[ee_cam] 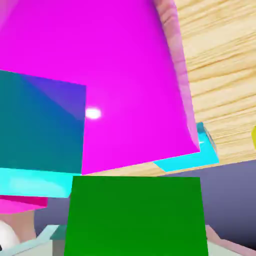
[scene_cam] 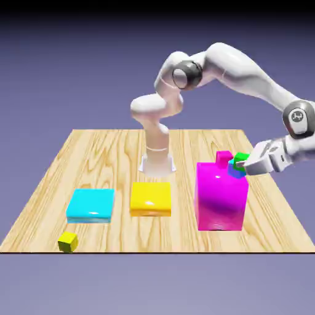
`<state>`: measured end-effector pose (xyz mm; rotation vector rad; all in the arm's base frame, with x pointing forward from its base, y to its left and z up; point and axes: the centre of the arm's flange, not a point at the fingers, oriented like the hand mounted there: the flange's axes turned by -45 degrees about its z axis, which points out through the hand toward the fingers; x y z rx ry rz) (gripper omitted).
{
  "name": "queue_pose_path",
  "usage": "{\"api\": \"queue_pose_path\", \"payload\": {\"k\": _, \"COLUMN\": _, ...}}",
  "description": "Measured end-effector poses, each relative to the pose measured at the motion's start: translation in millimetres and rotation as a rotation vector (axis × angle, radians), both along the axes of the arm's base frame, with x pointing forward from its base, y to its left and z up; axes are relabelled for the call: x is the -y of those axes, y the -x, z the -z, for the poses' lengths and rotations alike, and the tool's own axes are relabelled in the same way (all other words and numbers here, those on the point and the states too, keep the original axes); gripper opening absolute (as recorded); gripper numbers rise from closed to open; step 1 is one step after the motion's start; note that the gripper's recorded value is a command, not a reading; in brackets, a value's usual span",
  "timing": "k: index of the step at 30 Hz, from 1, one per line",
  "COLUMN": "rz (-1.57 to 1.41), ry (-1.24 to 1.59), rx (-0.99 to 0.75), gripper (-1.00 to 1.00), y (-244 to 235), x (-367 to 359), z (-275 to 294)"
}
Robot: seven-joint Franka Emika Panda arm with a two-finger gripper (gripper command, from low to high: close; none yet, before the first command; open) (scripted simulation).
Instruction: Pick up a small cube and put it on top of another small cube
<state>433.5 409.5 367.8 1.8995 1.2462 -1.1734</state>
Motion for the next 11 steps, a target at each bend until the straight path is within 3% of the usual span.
{"api": "queue_pose_path", "payload": {"k": 9, "rz": 0.001, "ry": 0.0, "rx": -0.003, "gripper": -1.0, "y": 15.0, "x": 37.8, "z": 39.7}}
{"api": "queue_pose_path", "payload": {"k": 10, "rz": 0.0, "ry": -0.001, "rx": -0.001, "gripper": 1.0, "y": 17.8, "x": 41.0, "z": 42.4}}
{"api": "queue_pose_path", "payload": {"k": 11, "rz": -0.001, "ry": -0.001, "rx": 0.0, "gripper": 1.0, "y": 17.6, "x": 41.1, "z": 42.3}}
